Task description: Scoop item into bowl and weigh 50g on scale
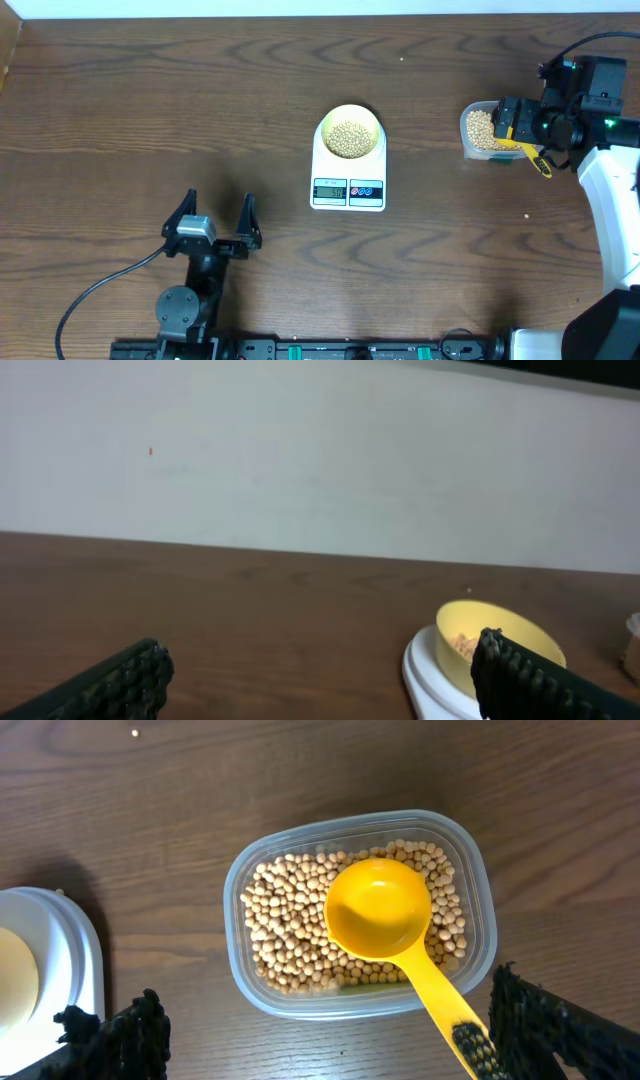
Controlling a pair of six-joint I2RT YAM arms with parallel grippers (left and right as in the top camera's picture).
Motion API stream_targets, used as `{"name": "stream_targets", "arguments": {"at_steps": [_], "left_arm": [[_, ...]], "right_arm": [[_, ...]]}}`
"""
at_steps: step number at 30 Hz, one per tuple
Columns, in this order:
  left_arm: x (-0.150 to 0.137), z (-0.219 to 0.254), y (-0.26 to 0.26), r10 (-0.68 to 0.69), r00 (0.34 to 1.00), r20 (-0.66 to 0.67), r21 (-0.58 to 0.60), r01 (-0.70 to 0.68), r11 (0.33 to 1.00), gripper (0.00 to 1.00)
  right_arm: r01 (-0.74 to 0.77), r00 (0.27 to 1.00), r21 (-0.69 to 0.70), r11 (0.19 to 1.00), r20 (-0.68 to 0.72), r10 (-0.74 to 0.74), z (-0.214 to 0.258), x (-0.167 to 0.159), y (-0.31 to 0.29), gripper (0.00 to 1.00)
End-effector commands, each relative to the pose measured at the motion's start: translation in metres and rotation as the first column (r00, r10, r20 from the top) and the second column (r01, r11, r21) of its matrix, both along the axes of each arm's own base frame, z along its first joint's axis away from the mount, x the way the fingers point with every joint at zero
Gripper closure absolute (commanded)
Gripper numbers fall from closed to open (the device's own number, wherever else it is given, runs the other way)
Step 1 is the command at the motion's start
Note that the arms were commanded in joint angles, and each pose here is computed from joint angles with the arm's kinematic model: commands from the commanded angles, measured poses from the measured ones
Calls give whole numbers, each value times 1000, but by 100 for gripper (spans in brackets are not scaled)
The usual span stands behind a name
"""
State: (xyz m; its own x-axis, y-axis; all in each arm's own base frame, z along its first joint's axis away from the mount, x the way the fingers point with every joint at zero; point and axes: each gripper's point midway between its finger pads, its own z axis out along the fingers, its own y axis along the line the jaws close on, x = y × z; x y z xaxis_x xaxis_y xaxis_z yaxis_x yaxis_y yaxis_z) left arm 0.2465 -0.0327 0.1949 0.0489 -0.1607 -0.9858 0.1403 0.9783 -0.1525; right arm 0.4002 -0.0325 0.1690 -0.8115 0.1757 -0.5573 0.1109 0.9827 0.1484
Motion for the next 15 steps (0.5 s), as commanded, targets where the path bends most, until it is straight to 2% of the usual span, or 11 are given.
{"name": "stream_targets", "arguments": {"at_steps": [1, 8, 15], "left_arm": [[-3, 2, 1, -1, 1000, 21, -11, 1, 1000, 3], [-2, -11, 1, 0, 999, -32, -4, 0, 1000, 3], [-3, -43, 1, 2, 987, -160, 11, 0, 1000, 3]], "right_arm": [[11, 999, 4, 1000, 41, -11, 17, 3, -1, 1], [11, 999, 4, 1000, 41, -11, 17, 3, -1, 1], [11, 999, 4, 1000, 41, -11, 17, 3, -1, 1]]}}
